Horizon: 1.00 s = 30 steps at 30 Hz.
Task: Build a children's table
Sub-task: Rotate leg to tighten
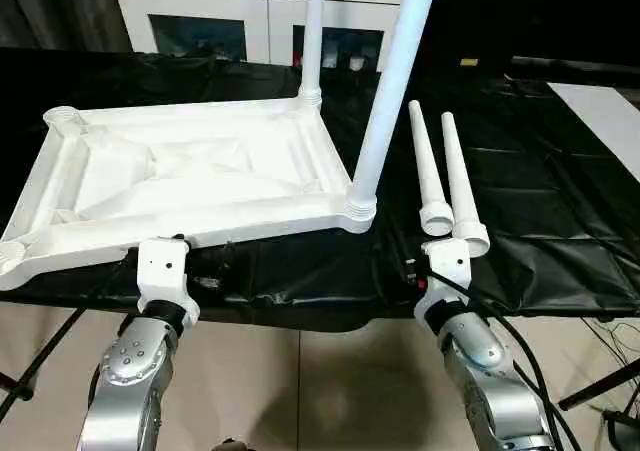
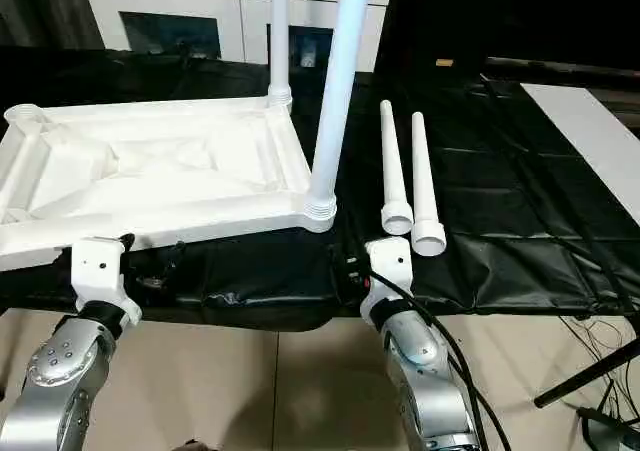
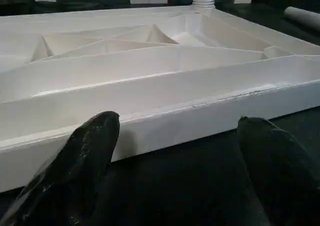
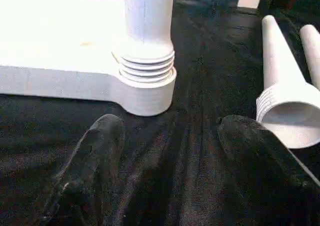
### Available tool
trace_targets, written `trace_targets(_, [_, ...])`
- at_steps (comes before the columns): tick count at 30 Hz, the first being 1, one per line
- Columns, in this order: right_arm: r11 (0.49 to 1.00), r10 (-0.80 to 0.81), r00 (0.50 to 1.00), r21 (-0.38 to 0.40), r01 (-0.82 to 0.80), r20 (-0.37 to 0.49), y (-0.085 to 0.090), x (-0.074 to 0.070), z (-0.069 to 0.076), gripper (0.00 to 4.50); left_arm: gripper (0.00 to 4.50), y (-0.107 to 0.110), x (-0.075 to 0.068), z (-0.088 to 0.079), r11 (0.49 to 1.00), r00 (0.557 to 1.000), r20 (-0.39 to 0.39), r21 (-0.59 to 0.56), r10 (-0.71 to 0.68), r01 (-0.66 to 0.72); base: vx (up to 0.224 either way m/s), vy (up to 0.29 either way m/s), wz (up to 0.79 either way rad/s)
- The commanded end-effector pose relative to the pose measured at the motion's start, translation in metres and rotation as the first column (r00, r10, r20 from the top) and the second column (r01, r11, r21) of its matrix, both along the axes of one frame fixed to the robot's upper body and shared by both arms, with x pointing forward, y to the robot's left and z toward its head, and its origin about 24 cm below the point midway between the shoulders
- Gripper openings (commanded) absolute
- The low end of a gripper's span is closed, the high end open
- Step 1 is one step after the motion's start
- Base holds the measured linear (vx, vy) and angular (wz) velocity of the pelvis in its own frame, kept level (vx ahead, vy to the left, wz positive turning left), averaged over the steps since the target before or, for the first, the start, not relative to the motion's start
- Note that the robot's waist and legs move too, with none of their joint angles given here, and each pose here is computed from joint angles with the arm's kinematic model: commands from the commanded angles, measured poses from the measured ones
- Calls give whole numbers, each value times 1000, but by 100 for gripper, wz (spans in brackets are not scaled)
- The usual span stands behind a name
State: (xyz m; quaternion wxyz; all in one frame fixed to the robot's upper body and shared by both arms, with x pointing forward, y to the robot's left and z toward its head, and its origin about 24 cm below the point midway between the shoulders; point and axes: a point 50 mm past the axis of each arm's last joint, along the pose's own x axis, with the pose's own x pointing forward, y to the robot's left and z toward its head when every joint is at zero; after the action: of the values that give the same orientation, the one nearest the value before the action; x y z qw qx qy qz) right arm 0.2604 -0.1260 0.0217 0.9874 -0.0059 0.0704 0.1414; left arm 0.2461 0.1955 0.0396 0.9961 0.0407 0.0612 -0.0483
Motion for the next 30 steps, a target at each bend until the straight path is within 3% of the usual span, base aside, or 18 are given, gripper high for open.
trace_targets(1, [1000,-9,1000,5,9,-2,-2,2,1,332,419,-2,0,-1,1000,1000,-4,0,-13,13,0,0,0])
trace_targets(30, [1000,-9,1000,5,9,-2,-2,2,1,332,419,-2,0,-1,1000,1000,-4,0,-13,13,0,0,0])
